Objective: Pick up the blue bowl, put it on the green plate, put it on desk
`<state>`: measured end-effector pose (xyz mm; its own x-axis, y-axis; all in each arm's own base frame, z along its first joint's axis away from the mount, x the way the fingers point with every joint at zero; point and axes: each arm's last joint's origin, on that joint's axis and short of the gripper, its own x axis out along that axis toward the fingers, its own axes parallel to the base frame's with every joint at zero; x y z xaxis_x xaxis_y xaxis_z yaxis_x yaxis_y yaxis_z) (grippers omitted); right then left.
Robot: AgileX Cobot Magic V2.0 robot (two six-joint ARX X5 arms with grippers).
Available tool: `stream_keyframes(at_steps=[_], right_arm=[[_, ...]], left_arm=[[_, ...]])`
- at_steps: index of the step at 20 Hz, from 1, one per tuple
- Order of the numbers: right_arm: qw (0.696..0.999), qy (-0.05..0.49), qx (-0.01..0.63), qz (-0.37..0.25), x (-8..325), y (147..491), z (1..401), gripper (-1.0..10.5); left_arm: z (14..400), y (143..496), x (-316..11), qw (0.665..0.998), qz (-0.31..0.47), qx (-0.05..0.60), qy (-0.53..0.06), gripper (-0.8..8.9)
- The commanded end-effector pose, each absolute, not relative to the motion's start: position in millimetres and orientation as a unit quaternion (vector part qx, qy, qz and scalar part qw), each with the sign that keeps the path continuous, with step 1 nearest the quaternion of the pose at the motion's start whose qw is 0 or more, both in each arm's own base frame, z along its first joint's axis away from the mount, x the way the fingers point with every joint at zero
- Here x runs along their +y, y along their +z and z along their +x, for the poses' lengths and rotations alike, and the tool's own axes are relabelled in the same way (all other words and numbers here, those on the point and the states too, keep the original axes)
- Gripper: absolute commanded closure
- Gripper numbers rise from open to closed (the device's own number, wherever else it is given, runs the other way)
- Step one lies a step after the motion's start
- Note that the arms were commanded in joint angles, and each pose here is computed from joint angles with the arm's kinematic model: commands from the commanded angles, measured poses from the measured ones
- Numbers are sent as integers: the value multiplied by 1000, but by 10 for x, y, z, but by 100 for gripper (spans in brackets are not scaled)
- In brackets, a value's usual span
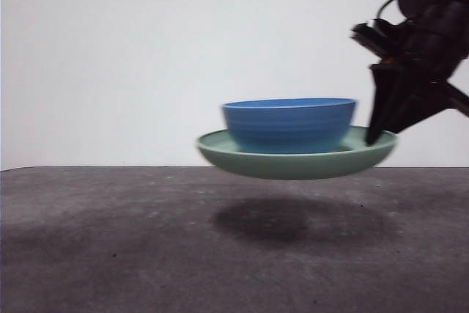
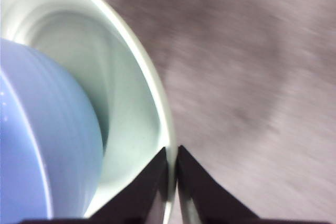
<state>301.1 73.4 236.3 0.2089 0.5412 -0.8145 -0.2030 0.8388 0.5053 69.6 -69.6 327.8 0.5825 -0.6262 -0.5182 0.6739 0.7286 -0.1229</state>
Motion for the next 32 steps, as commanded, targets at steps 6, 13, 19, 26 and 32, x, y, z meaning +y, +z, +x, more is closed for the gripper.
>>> stream_keyframes(at_steps=[6, 13, 19, 26, 32], right_arm=[[738, 274, 596, 159, 1424, 2030, 3149, 931], [730, 257, 620, 127, 1576, 1739, 3186, 931], [735, 259, 617, 112, 1568, 1736, 3186, 930], [750, 261, 597, 112, 1460, 1887, 3201, 634], [819, 237, 509, 122, 1058, 2754, 2948, 632]], left_arm=[[697, 3309, -704, 889, 41, 269, -368, 111], [697, 3309, -704, 889, 41, 269, -368, 111], [697, 3308, -704, 889, 40, 269, -368, 111], [697, 3308, -704, 889, 40, 269, -368, 111], [695, 3305, -703, 889, 41, 271, -367, 111]])
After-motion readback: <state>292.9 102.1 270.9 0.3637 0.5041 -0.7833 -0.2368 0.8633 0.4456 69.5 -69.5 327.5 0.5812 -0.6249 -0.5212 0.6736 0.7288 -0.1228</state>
